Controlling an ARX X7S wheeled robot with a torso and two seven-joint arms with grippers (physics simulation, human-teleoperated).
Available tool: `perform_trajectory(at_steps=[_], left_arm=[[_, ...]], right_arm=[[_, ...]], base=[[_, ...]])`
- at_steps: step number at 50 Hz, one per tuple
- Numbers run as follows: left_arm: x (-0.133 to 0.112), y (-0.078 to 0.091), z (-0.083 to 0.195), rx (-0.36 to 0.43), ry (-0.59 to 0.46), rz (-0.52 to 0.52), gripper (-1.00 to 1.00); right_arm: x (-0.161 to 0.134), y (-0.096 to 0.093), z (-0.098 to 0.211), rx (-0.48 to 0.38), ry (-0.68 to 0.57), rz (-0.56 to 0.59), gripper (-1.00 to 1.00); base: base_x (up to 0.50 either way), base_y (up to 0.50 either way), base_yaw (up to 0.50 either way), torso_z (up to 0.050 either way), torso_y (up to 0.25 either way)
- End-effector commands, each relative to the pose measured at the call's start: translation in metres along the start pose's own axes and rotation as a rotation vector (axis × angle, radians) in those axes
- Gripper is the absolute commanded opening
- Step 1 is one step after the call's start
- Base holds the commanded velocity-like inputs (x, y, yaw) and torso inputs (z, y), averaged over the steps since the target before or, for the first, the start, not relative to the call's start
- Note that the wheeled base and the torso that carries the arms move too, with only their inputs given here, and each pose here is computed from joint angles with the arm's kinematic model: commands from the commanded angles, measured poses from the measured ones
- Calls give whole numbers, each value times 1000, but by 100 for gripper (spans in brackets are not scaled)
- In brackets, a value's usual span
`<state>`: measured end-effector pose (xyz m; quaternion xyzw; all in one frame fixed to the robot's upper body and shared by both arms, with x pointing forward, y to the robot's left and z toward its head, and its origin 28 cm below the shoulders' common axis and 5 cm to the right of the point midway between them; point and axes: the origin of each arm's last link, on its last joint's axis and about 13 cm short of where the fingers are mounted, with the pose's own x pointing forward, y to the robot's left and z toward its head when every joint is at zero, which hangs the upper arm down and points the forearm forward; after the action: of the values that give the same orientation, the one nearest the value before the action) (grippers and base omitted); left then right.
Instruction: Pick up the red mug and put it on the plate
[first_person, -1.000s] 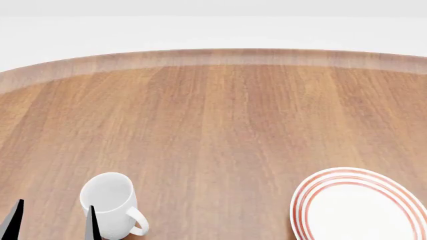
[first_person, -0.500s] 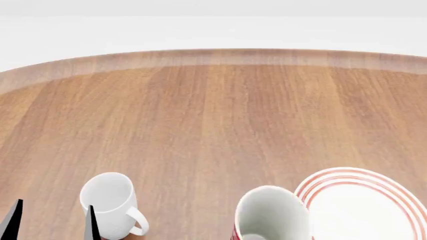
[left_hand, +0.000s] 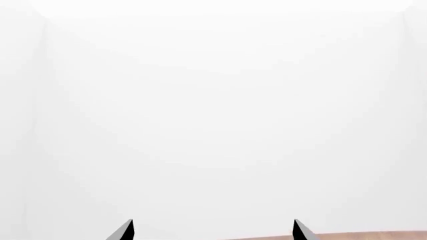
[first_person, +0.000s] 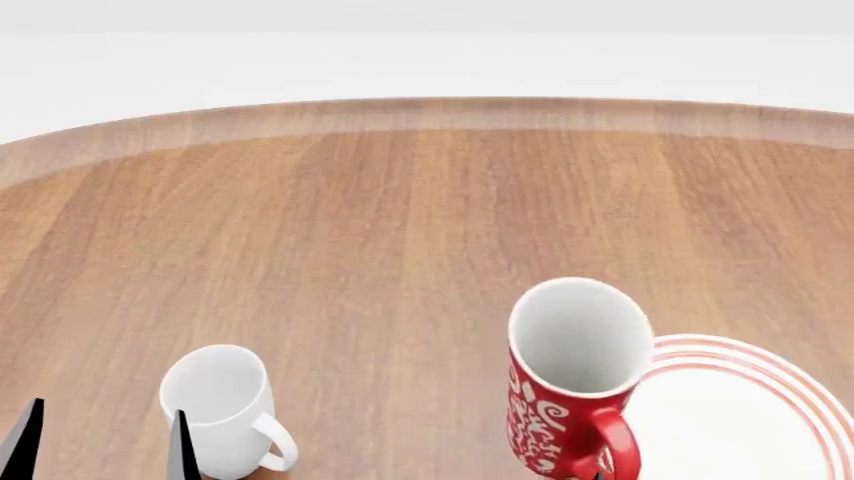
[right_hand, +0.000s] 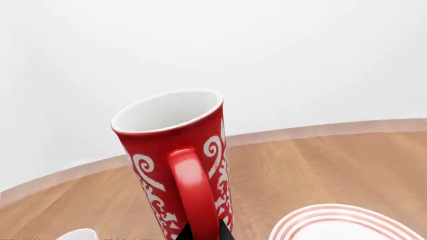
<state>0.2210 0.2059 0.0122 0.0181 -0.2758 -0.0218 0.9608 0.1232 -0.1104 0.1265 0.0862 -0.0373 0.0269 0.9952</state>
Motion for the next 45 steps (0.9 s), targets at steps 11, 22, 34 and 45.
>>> perform_trajectory(at_steps=[11, 22, 34, 45], left_arm=[[0, 0, 0, -1, -4, 1, 100], [0, 0, 0, 1, -8, 4, 100], [0, 0, 0, 1, -11, 5, 100], [0, 0, 0, 1, -11, 5, 100]], right_arm=[[26, -6, 26, -51, -3, -52, -100], [35, -11, 31, -43, -4, -90, -100], [39, -19, 30, -80, -2, -145, -100], [39, -19, 30, -80, -2, -145, -100]], base=[[0, 0, 0, 0, 1], [0, 0, 0, 0, 0], [0, 0, 0, 0, 0], [0, 0, 0, 0, 1]])
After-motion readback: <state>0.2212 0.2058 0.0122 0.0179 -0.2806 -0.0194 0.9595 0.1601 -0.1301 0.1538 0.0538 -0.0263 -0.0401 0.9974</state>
